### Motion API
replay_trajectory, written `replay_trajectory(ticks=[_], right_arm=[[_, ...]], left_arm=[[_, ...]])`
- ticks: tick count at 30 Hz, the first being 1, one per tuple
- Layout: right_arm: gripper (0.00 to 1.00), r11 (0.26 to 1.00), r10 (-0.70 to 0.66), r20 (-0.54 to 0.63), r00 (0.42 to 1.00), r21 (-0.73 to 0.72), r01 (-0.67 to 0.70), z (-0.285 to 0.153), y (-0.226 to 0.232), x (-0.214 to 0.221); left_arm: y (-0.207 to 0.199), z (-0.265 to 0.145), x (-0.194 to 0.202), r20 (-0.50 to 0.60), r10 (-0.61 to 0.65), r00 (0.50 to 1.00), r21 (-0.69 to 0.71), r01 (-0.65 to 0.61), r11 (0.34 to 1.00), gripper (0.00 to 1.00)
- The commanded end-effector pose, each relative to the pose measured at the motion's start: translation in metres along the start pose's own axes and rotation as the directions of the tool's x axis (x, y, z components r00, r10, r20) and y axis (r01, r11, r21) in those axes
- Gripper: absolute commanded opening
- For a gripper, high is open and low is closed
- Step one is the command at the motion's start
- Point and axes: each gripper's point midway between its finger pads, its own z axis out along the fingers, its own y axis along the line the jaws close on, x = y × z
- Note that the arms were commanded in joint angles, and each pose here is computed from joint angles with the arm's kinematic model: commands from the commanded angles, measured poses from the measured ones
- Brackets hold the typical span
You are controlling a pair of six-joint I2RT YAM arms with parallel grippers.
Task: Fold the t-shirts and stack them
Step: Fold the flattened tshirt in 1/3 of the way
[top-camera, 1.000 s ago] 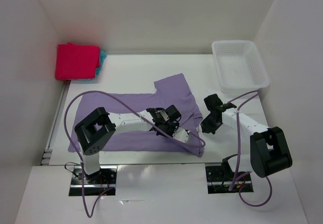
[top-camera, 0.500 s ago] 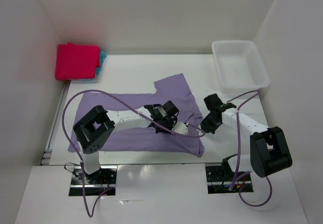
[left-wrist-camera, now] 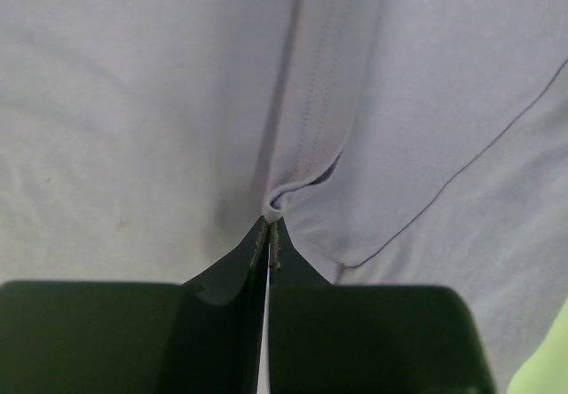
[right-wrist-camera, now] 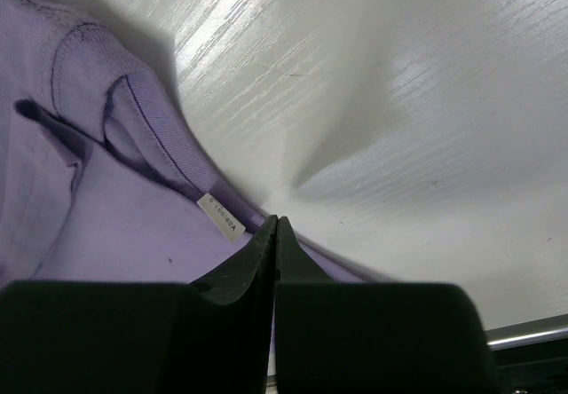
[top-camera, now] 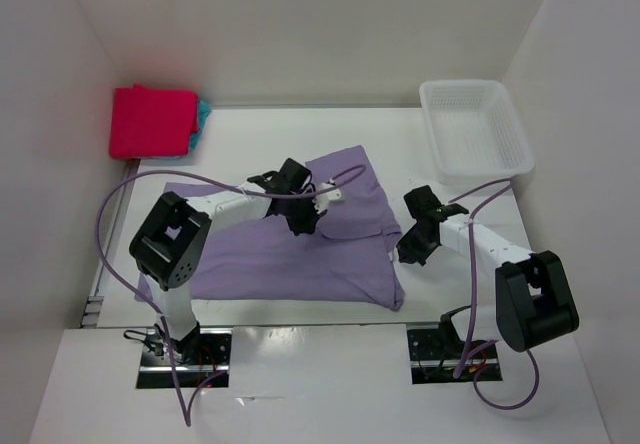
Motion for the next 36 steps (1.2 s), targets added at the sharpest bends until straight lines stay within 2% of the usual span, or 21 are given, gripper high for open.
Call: replay_trajectory(ticks=[1, 7, 10, 14, 20, 22, 26, 33, 36], right_arm=[[0.00, 1.000, -0.006, 0.016, 1.000, -0.011, 0.006, 0.002, 0.001, -0.003], [0.00, 0.998, -0.046, 0.020, 0.999, -0.045, 0.046, -0.003, 0.009, -0.002], [0.00, 0.986, -0.126, 0.098, 0.987, -0.097, 0.136, -0.021, 0.034, -0.003], [0.00, 0.953, -0.225, 0.190, 0.956, -0.162, 0.256, -0.049, 0.072, 0.005], [0.01, 0.892, -0.369, 0.197, 0.908, -0.198, 0.406, -0.049, 0.113, 0.038], [0.01, 0.877, -0.404, 0.195, 0.894, -0.198, 0.439, -0.045, 0.125, 0.046], [0.03, 0.862, -0.436, 0.187, 0.880, -0.192, 0.468, -0.033, 0.145, 0.051], [0.03, 0.847, -0.471, 0.174, 0.865, -0.184, 0.499, -0.014, 0.168, 0.049], [0.05, 0.842, -0.449, 0.206, 0.869, -0.228, 0.489, -0.024, 0.191, 0.024]], left_arm=[[0.000, -0.007, -0.025, 0.114, -0.142, 0.983, 0.096, 0.131, 0.987, 0.00], [0.023, -0.007, -0.010, 0.113, -0.363, 0.925, 0.185, 0.340, 0.922, 0.05], [0.033, -0.007, -0.010, 0.117, -0.403, 0.908, 0.185, 0.378, 0.907, 0.07], [0.040, -0.009, -0.010, 0.122, -0.434, 0.893, 0.187, 0.408, 0.893, 0.10], [0.050, -0.010, -0.004, 0.116, -0.494, 0.862, 0.180, 0.471, 0.864, 0.19], [0.055, -0.011, -0.001, 0.113, -0.519, 0.847, 0.162, 0.500, 0.851, 0.19], [0.077, -0.011, 0.016, 0.098, -0.549, 0.830, 0.017, 0.550, 0.835, 0.20], [0.085, -0.018, 0.027, 0.082, -0.581, 0.810, -0.007, 0.584, 0.812, 0.26], [0.097, -0.049, 0.015, 0.141, -0.575, 0.806, -0.016, 0.583, 0.813, 0.27]])
